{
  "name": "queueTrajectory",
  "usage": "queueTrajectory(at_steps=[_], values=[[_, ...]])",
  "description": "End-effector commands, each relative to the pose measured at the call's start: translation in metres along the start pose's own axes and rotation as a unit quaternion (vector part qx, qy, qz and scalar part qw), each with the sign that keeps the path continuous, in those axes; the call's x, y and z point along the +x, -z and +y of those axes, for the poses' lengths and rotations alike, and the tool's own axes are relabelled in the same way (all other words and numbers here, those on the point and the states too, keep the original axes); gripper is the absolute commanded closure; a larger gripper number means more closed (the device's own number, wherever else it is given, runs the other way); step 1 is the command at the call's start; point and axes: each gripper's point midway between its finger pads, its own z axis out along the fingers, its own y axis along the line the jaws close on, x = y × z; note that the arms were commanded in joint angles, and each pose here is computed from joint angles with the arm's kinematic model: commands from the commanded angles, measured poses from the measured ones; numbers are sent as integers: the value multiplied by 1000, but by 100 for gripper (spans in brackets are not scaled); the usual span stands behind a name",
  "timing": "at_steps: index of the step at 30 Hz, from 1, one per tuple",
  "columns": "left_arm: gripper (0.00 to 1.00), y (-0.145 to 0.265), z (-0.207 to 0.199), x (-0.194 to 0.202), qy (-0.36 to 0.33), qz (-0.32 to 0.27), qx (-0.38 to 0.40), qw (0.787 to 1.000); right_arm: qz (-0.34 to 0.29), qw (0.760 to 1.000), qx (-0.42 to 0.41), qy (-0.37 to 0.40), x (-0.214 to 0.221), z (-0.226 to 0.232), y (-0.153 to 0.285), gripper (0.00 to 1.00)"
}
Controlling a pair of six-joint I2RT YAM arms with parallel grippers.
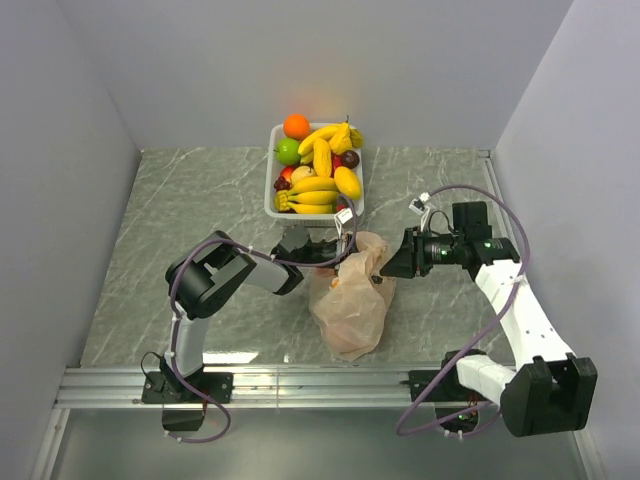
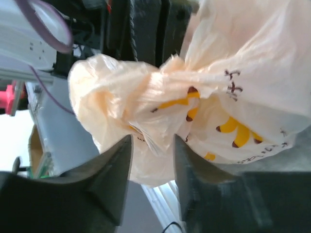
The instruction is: Place the fake fruits into the plastic bag and tie a complex knot
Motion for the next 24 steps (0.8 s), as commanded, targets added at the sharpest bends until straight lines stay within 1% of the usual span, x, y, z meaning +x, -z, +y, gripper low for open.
queueTrajectory(at_steps=[1,3,4,5,6,8,9,10,12,13,14,15,16,18,19,21,23,24], values=[[99,0,-61,-11,-154,-25,102,982,2,998,-26,-49,5,2,-8,62],[99,-1,-62,-9,-159,-21,106,981,-2,998,-32,-56,1,-6,-16,68],[99,-2,-64,-7,-160,-18,109,981,-3,997,-34,-73,-1,-6,-18,74],[99,-3,-64,-6,-160,-16,110,981,3,996,-41,-85,0,-7,-23,75],[99,-4,-64,-6,-162,-14,112,980,-4,996,-46,-77,-6,-9,-27,76],[99,-4,-63,-6,-162,-14,112,980,-9,994,-55,-95,-13,-8,-32,81],[99,-5,-62,-3,-160,-11,114,980,-25,995,-60,-79,-24,-7,-35,81],[100,-5,-62,-3,-160,-9,116,980,-30,993,-64,-89,-30,-4,-35,81],[99,-5,-61,-3,-158,-10,114,981,-38,993,-70,-84,-41,-1,-38,79],[99,-5,-61,-2,-157,-9,115,981,-41,993,-70,-81,-46,0,-39,75],[100,-5,-61,-3,-159,-9,115,980,-39,993,-73,-82,-47,0,-40,74],[99,-5,-62,-4,-163,-11,117,980,-35,993,-77,-79,-46,4,-44,72],[99,-5,-62,-5,-162,-14,116,980,-32,993,-75,-81,-45,4,-46,68],[99,-7,-62,-8,-162,-19,116,980,-26,993,-80,-79,-40,5,-54,66],[100,-8,-60,-9,-160,-22,113,980,-22,993,-81,-83,-37,10,-60,63],[100,-10,-58,-13,-162,-29,113,980,-26,993,-87,-75,-37,15,-68,62],[100,-11,-58,-17,-164,-31,112,980,-14,993,-89,-74,-31,18,-72,59],[99,-11,-59,-17,-166,-32,113,979,2,995,-80,-67,-24,16,-69,57]])
